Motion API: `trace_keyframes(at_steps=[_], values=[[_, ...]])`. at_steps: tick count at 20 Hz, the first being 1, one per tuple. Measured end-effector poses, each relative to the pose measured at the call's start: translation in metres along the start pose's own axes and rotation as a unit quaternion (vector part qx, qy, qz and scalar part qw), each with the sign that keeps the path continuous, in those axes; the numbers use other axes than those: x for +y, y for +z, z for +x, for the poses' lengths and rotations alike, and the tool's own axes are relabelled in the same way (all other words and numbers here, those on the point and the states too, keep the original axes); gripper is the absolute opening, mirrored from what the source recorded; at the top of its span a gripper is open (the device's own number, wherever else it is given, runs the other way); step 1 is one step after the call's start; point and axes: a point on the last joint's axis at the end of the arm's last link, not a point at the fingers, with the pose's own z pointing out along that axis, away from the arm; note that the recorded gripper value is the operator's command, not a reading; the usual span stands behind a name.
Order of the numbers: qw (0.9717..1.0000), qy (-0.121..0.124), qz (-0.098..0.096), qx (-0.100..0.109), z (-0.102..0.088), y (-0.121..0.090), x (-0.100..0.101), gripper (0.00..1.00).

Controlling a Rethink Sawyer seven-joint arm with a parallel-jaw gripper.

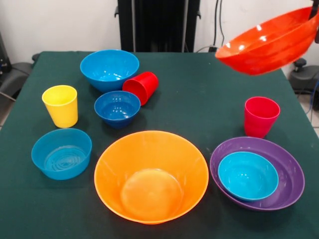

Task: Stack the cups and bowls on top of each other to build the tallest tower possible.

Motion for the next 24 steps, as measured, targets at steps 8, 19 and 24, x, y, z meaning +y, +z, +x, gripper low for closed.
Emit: trace_keyframes(at_steps=[8, 19, 24], values=[[0.9996, -0.015, -0.007, -0.024, -0.039, 0.031, 0.027, 0.0], [0.9985, -0.045, 0.001, -0.032, -0.063, 0.135, 0.058, 0.0], [0.9982, -0.053, 0.005, -0.028, -0.066, 0.185, 0.061, 0.0]])
